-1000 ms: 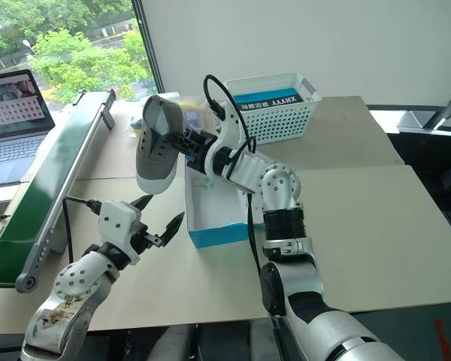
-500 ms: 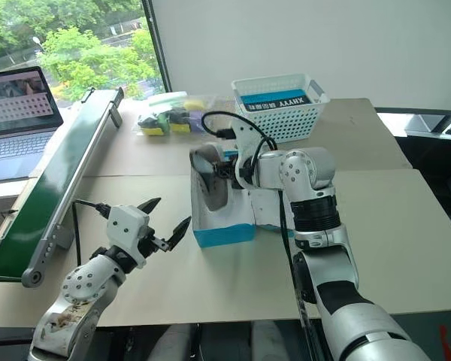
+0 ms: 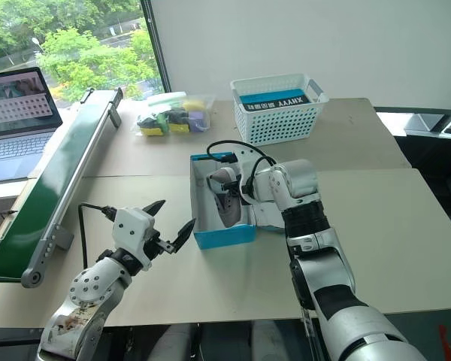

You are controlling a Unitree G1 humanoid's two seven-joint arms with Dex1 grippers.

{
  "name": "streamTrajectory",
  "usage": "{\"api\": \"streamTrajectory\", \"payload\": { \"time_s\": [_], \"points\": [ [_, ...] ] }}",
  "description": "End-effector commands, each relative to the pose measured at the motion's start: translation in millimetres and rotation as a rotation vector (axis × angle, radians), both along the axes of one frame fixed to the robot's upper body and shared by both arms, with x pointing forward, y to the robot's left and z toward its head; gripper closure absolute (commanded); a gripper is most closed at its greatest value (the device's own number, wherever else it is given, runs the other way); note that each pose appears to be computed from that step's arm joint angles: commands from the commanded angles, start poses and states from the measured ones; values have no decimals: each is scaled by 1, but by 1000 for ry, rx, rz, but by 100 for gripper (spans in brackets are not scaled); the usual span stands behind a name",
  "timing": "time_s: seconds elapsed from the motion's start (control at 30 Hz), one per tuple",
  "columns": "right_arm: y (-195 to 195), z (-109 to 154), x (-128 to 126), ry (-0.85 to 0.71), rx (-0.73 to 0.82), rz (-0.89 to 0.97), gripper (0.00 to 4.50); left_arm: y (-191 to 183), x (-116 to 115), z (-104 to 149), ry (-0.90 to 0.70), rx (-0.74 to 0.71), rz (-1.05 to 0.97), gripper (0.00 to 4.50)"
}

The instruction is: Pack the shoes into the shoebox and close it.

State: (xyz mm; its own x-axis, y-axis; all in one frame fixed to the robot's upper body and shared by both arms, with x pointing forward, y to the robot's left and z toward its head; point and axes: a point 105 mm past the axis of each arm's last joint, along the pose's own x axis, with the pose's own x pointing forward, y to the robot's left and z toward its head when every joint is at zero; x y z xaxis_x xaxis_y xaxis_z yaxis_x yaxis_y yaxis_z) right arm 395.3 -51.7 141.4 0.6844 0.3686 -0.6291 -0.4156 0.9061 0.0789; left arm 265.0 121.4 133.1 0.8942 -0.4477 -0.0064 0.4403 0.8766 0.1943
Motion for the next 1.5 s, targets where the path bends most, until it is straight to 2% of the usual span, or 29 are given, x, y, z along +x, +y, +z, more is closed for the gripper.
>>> {"api": "streamTrajectory", "payload": {
  "time_s": [0.03,0.1,0.2,0.43,0.57,0.63,0.73,0.77,0.83,0.9,1.03,1.17,1.3,1.47,1.5],
  "points": [
    [8,23,6,-83,35,11,198,-3,-5,14,-58,-8,-10,0],
    [12,25,6,-88,37,19,121,-2,-4,14,-59,-5,-8,0],
    [15,29,6,-97,49,25,30,-1,-4,14,-60,-4,-3,0],
    [16,72,16,-298,57,4,30,53,3,12,-72,22,216,0],
    [21,113,18,-517,130,40,30,118,-1,16,-88,15,467,0],
    [37,131,7,-595,218,157,30,141,-7,18,-95,34,541,0],
    [59,146,-18,-645,345,347,30,166,-16,21,-102,28,608,0],
    [67,147,-34,-667,374,463,30,179,-21,21,-99,15,650,0],
    [77,143,-57,-682,400,623,30,197,-28,20,-91,-6,704,0],
    [81,131,-69,-668,390,711,30,207,-33,17,-74,6,723,0],
    [86,91,-83,-672,232,855,30,223,-42,11,-33,-12,753,0],
    [89,68,-81,-723,104,885,30,227,-48,-2,35,-22,759,0],
    [94,60,-91,-721,137,924,30,229,-55,-10,76,-25,761,0],
    [96,57,-92,-669,219,887,30,231,-60,-17,114,-17,773,0],
    [96,57,-93,-668,220,887,13,231,-61,-19,122,-13,775,0]
  ]
}}
